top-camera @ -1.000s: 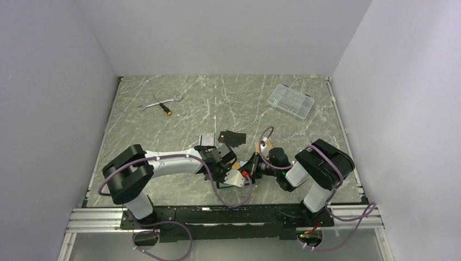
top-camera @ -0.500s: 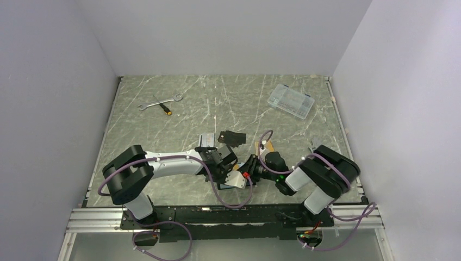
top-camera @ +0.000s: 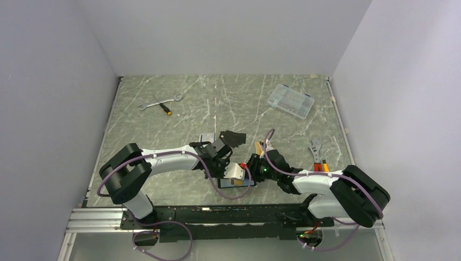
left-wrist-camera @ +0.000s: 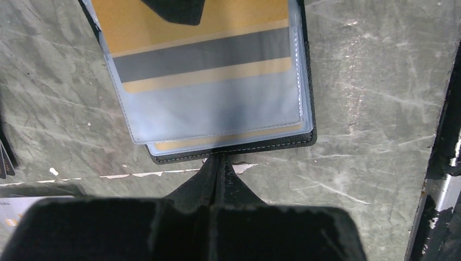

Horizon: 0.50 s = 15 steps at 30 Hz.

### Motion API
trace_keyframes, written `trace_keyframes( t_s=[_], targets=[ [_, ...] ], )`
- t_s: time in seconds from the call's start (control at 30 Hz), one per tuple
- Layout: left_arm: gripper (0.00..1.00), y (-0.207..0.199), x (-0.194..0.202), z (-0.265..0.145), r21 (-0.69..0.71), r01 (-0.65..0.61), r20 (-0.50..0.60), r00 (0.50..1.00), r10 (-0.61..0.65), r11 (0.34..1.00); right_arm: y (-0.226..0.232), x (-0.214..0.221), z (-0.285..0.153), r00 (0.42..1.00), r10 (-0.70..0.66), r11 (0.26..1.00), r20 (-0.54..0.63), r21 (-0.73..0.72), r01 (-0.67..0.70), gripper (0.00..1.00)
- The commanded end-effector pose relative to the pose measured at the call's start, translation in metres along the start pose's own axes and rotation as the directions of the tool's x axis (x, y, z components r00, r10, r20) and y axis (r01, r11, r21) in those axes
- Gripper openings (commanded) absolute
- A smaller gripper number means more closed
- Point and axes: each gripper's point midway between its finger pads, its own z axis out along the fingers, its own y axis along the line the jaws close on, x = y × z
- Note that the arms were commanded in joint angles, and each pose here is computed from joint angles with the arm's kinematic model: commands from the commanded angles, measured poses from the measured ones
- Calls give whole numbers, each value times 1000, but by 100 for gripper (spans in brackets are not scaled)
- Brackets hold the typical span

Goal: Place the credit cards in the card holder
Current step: Insert the credit card into the card holder.

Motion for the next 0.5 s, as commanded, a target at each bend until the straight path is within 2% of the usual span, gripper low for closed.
trace_keyframes(
  t_s=[0.0,0.23,0.47],
  targets=[
    [0,3,-10,-3,-16,6,63,998,-5,1000,-25,3,-1,999,-48,988,-19,145,50,39],
    [0,6,-12,4,-15,8,69,998,-7,1000,-4,21,16,986,-138,980,-91,133,149,41],
    [0,7,-16,3,-10,11,98,995,-10,1000,10,29,21,980,-177,978,-91,98,186,45]
  ],
)
